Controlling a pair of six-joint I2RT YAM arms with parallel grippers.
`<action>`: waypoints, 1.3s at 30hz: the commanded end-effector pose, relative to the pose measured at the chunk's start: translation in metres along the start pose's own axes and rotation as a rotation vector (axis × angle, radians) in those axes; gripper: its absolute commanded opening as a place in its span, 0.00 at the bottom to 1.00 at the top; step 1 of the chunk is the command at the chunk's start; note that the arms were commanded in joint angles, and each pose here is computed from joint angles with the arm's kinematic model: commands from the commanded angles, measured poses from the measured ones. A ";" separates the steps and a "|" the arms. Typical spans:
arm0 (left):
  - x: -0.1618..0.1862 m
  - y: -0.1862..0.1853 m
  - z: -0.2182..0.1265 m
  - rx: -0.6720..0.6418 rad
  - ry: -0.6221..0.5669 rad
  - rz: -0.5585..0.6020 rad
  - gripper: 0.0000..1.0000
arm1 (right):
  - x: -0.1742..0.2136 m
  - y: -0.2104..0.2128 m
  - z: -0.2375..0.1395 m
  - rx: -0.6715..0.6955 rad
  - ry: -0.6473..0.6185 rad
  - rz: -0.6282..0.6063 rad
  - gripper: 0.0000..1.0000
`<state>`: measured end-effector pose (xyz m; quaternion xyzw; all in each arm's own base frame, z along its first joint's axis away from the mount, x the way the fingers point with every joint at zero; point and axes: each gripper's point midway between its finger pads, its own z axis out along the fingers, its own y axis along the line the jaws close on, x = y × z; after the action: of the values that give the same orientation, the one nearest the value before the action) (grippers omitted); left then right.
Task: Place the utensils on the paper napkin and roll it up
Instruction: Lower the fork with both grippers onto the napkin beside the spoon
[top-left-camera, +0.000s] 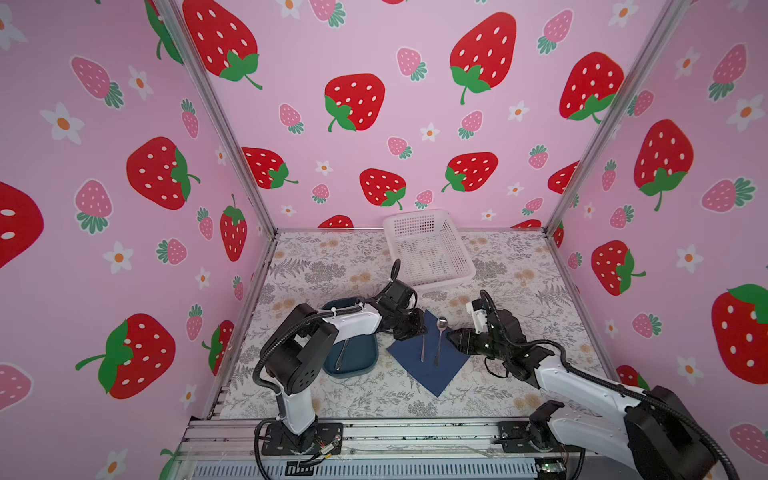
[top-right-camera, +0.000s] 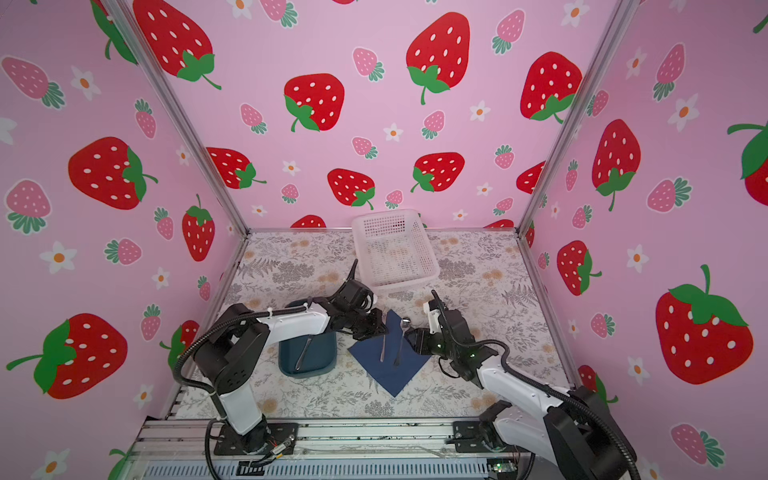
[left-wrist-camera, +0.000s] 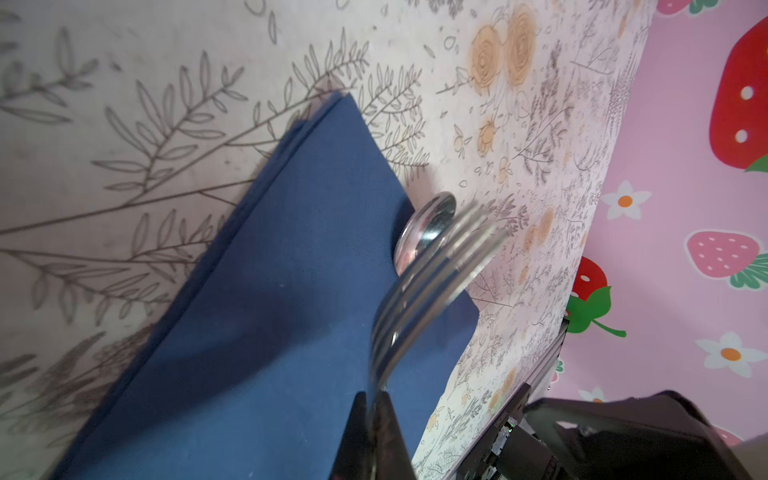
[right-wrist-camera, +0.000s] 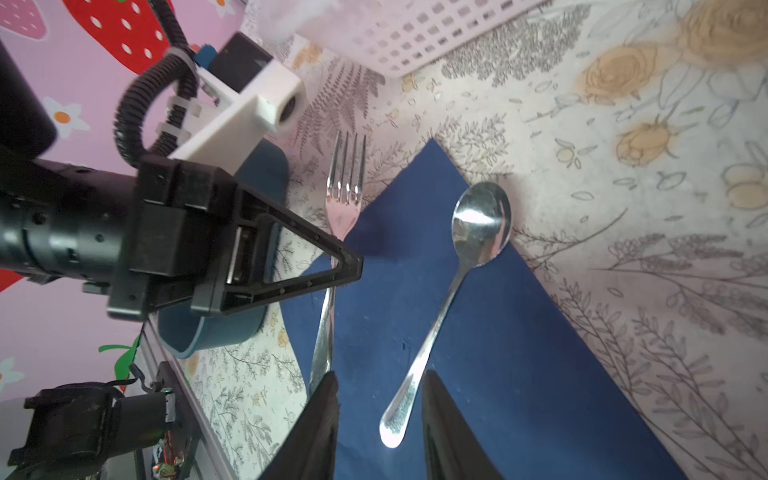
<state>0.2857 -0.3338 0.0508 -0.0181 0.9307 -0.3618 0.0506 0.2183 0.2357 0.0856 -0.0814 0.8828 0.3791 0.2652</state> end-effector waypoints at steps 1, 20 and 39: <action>-0.008 -0.024 0.001 0.060 0.002 0.039 0.00 | -0.004 0.000 0.003 0.013 0.011 0.021 0.36; 0.003 -0.010 0.030 0.016 0.020 -0.031 0.10 | 0.006 -0.008 0.014 0.029 0.072 0.047 0.37; 0.002 -0.012 0.012 -0.045 -0.070 0.005 0.20 | 0.001 -0.004 0.012 0.022 0.053 0.046 0.37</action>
<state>0.2853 -0.3489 0.0305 -0.0393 0.9386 -0.3378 0.0579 0.2166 0.2389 0.0635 -0.0734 0.9005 0.3666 0.2218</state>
